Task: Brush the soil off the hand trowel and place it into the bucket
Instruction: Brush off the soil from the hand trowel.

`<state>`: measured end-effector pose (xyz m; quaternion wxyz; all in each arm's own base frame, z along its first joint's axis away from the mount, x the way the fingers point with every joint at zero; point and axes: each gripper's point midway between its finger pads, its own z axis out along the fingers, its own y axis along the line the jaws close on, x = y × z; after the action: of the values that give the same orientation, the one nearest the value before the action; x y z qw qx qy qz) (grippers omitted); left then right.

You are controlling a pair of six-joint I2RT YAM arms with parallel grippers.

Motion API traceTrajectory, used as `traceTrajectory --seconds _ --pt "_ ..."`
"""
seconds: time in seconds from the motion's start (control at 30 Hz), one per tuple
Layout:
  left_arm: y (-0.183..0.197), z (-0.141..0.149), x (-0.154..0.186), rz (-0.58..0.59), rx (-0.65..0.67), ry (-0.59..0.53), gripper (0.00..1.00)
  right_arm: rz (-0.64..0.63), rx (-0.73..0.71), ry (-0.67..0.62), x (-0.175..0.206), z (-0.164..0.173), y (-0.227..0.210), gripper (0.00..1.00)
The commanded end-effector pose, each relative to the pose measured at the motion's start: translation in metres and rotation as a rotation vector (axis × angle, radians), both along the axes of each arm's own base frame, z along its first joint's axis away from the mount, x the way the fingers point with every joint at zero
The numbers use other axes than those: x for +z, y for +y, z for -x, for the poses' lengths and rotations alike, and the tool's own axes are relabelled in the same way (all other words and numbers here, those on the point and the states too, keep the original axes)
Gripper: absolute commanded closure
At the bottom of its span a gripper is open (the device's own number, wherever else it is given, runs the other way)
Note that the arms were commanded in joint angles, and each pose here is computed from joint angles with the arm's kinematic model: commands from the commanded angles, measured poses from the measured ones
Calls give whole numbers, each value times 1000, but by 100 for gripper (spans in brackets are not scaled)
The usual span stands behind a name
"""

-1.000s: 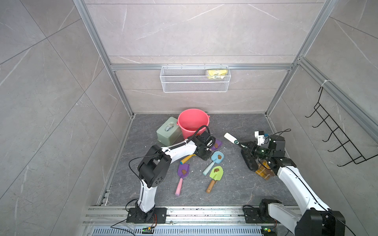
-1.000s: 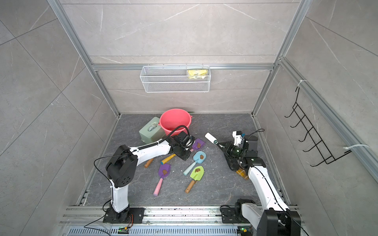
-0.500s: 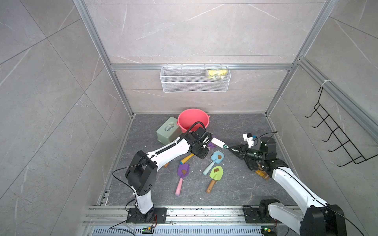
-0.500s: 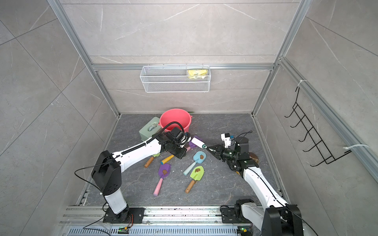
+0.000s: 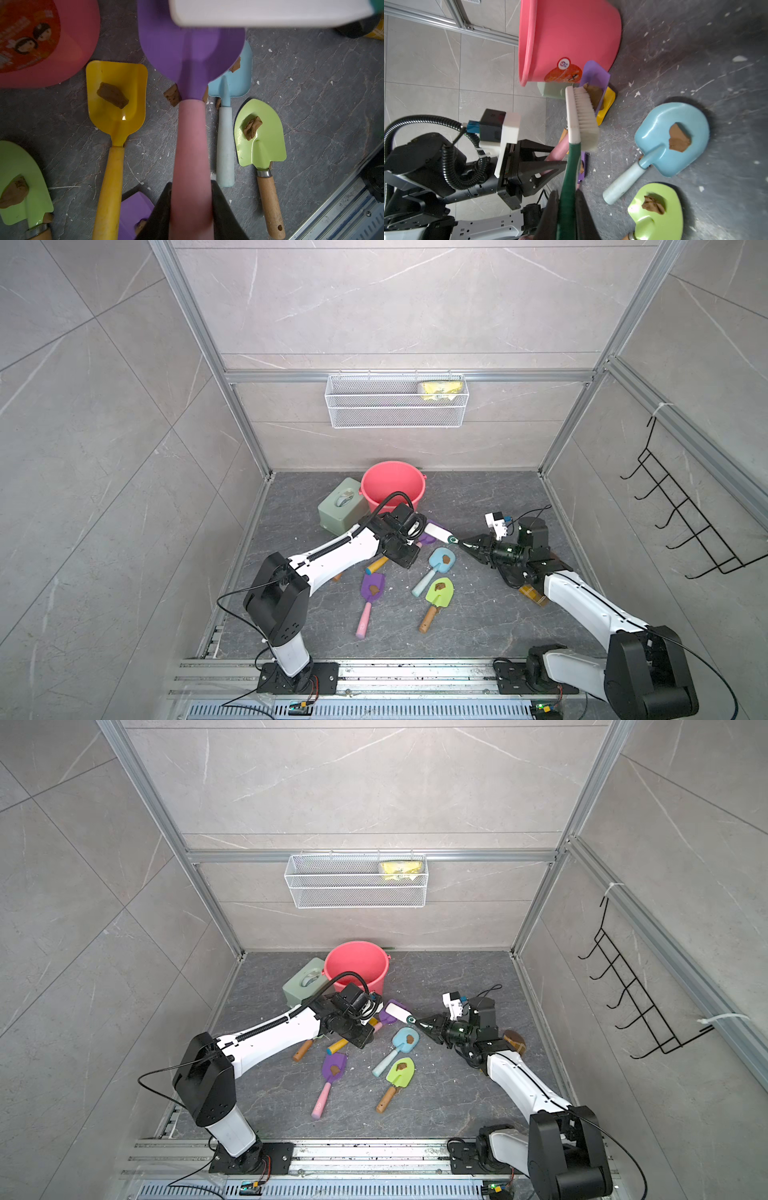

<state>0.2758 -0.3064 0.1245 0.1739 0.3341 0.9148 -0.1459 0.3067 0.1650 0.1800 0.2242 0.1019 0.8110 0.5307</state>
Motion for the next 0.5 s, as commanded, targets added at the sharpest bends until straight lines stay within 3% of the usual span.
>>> traceTrajectory --seconds 0.0,0.47 --pt "-3 -5 25 56 6 -58 100 5 -5 -65 20 -5 -4 100" --pt "-10 -4 30 94 -4 -48 100 -18 31 -54 8 -2 19 100"
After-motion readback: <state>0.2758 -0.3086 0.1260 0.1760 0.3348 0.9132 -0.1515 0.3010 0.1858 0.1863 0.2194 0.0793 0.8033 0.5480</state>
